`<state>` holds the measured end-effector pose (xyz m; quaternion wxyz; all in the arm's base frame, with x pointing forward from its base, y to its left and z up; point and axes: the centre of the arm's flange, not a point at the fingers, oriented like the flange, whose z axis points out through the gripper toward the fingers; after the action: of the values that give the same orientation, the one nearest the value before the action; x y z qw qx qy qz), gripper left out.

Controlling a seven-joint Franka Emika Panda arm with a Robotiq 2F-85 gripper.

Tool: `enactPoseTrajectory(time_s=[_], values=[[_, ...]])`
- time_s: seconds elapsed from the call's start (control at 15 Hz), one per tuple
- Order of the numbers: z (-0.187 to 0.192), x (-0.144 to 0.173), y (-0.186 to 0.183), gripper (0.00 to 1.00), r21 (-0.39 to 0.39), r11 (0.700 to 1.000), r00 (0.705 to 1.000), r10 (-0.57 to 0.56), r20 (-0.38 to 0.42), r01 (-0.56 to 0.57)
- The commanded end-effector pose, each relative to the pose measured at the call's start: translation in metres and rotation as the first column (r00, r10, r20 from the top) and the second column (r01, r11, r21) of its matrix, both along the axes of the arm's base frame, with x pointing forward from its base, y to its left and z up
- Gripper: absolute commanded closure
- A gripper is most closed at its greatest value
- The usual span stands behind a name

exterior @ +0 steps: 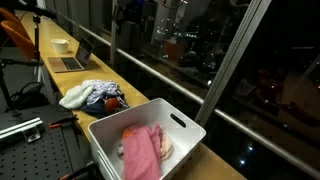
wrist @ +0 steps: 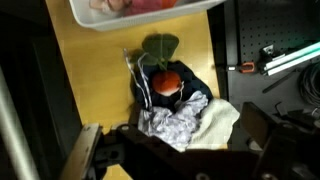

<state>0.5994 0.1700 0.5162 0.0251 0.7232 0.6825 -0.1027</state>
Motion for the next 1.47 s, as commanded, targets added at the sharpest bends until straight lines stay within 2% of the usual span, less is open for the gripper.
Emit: enactPoseTrajectory(time_s=[0.0, 0.2, 0.33, 0.47, 0.67, 0.87, 1.07, 1.4], values=[[-0.067, 0.019, 0.068, 0.0, 0.096, 0.994, 0.999, 0.045, -0.02, -0.043], [-0.126, 0.027, 0.134, 0.0, 0.156, 0.986, 0.996, 0.072, -0.046, -0.064], [-0.164, 0.027, 0.18, 0.0, 0.166, 0.984, 0.993, 0.086, -0.082, -0.071], [-0.203, 0.02, 0.22, 0.0, 0.137, 0.988, 0.986, 0.092, -0.141, -0.073], [-0.246, 0.005, 0.26, 0.0, 0.1, 0.993, 0.974, 0.085, -0.209, -0.065], [-0.274, -0.005, 0.282, 0.0, 0.045, 0.997, 0.961, 0.073, -0.266, -0.063], [-0.287, -0.014, 0.282, 0.0, -0.042, 0.996, 0.948, 0.056, -0.313, -0.073], [-0.295, -0.015, 0.27, 0.0, -0.189, 0.973, 0.946, 0.07, -0.316, -0.135]])
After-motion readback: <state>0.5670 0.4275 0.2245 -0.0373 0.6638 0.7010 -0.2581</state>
